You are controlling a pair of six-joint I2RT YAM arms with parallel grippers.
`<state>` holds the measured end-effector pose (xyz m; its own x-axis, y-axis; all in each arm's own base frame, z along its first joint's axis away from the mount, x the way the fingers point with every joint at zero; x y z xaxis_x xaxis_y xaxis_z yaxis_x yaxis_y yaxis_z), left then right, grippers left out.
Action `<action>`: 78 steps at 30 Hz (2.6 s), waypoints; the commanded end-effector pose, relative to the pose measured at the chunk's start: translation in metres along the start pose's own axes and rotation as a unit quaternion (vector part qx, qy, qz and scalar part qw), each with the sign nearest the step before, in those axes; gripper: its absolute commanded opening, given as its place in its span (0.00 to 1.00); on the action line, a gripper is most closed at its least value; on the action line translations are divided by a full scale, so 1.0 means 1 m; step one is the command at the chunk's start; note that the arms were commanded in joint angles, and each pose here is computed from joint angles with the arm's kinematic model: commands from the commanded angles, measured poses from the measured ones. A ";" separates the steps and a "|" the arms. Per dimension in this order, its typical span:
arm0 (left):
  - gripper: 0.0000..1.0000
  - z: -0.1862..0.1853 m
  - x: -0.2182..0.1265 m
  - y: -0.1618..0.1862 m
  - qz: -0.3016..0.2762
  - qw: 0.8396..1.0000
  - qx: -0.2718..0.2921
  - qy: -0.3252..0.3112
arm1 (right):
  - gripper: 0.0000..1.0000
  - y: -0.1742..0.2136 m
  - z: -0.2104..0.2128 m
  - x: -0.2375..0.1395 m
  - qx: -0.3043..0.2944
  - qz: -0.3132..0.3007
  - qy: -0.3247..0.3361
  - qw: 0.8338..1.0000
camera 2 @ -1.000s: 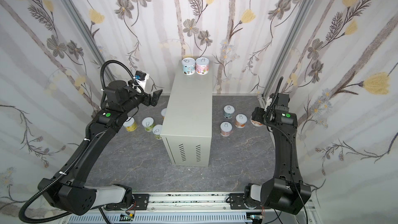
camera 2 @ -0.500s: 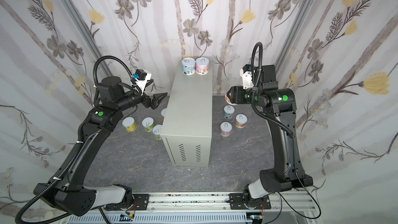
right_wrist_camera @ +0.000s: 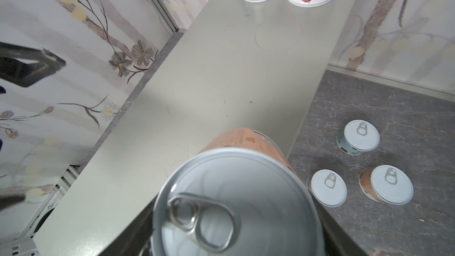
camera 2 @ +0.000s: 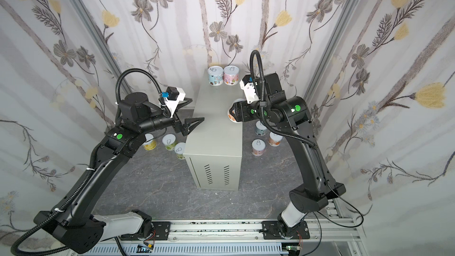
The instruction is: Place and organize the canned foods onto the counter
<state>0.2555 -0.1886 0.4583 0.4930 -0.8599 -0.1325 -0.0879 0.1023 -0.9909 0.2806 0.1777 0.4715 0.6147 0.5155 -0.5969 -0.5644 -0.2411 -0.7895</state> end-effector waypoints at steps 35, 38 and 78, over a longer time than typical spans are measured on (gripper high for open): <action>1.00 -0.027 0.062 0.027 -0.017 0.996 0.079 -0.031 | 0.64 -0.021 0.031 0.033 -0.052 -0.042 -0.059 0.996; 1.00 -0.023 0.066 0.027 -0.029 0.994 0.091 -0.060 | 0.65 -0.019 0.032 0.034 -0.052 -0.037 -0.061 0.996; 0.77 -0.024 0.093 0.037 -0.030 0.999 0.024 -0.031 | 0.80 -0.023 0.036 0.048 -0.068 -0.044 -0.082 0.993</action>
<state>0.2813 -0.2723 0.4042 0.5984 -0.7949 -0.1002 -0.0147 0.1142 -0.9934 0.2993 0.2316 0.4569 0.5391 0.6257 -0.5638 -0.4877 -0.3139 -0.8146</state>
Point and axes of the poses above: each gripper's point midway between its finger pads, its own x axis out along the fingers, its own z axis along the line the jaws close on, y = z × x, the point moved 8 cm from there along -x, back along the fingers, and after that the axes turned 7 degrees about -x, right-handed, at the moved point
